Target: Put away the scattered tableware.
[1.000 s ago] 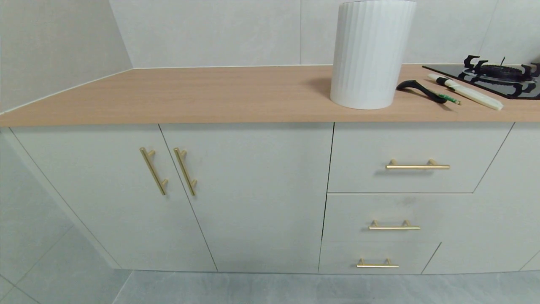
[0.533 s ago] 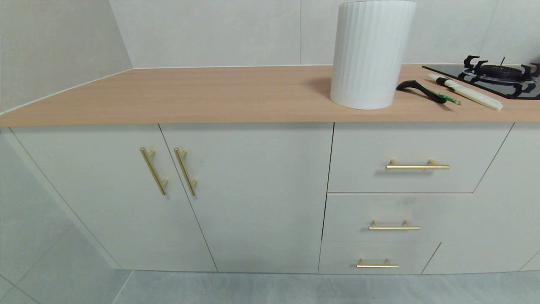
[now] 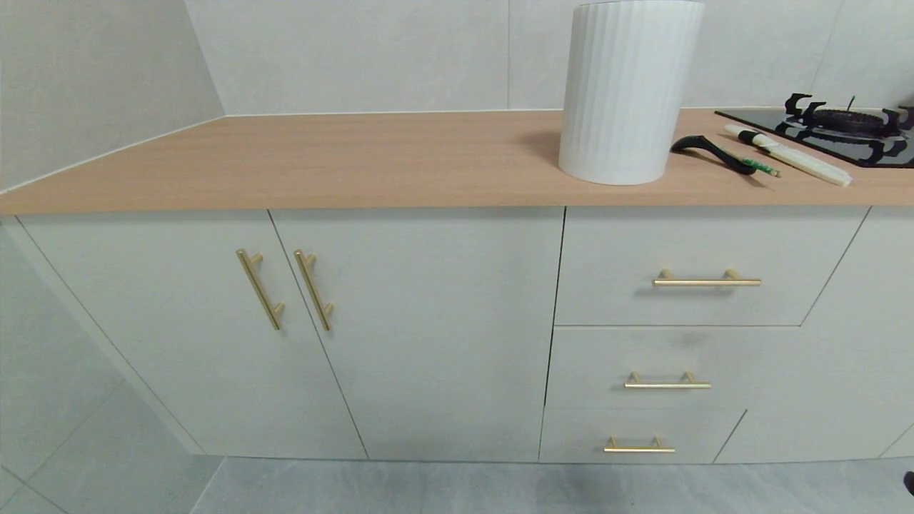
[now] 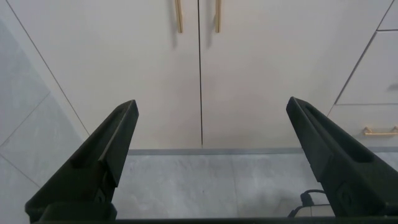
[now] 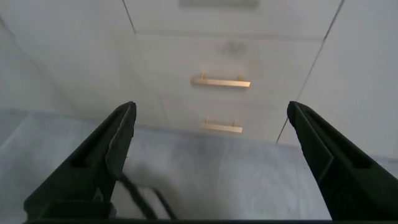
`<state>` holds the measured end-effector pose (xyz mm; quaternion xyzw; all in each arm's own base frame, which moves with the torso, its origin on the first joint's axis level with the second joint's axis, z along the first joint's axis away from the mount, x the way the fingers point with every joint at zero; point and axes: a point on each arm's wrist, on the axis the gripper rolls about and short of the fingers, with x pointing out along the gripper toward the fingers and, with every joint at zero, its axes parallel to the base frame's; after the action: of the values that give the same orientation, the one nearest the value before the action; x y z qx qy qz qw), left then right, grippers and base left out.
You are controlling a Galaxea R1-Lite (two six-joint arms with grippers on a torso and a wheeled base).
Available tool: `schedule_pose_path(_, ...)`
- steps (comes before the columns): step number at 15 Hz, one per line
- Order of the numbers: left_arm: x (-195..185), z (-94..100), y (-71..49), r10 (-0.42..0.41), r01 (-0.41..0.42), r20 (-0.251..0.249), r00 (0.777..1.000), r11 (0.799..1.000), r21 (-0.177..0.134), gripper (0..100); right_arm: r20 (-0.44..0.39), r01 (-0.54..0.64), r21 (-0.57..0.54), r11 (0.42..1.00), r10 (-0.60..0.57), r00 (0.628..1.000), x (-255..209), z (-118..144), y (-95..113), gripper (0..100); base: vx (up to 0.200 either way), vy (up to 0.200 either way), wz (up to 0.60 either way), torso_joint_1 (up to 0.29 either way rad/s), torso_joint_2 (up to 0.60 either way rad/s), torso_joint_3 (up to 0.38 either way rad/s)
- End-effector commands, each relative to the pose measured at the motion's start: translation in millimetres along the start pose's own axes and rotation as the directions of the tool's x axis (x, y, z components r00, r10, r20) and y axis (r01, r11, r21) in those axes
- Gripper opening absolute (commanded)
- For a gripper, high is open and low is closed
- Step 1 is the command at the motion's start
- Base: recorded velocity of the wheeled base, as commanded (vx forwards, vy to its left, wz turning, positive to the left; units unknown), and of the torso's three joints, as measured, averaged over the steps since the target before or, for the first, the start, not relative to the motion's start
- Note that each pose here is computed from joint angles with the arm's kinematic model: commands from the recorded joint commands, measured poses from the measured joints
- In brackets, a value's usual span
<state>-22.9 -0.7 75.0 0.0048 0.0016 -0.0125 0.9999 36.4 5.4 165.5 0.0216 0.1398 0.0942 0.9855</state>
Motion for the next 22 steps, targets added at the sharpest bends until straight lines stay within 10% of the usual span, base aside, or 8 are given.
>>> schedule_pose_path(1,0.1,0.0,0.0,0.000,0.000,-0.001,1.000,1.000,0.000,100,-0.236,-0.043,0.028,0.999,0.049,0.970,64.8,27.8,-3.3,100,0.000,0.000,0.00,0.000,0.00,0.000)
schedule_pose_path(10,0.1,0.0,0.0,0.000,0.000,-0.001,1.000,1.000,0.001,100,-0.429,-0.042,0.062,0.997,0.064,0.901,233.7,-18.3,-20.7,100,0.000,0.000,0.00,0.000,0.00,0.000)
schedule_pose_path(22,0.1,0.0,0.0,0.000,0.000,-0.001,1.000,1.000,0.001,100,-0.353,0.094,0.028,0.995,-0.078,0.932,307.3,-83.6,-46.5,100,0.000,0.000,0.00,0.000,0.00,0.000)
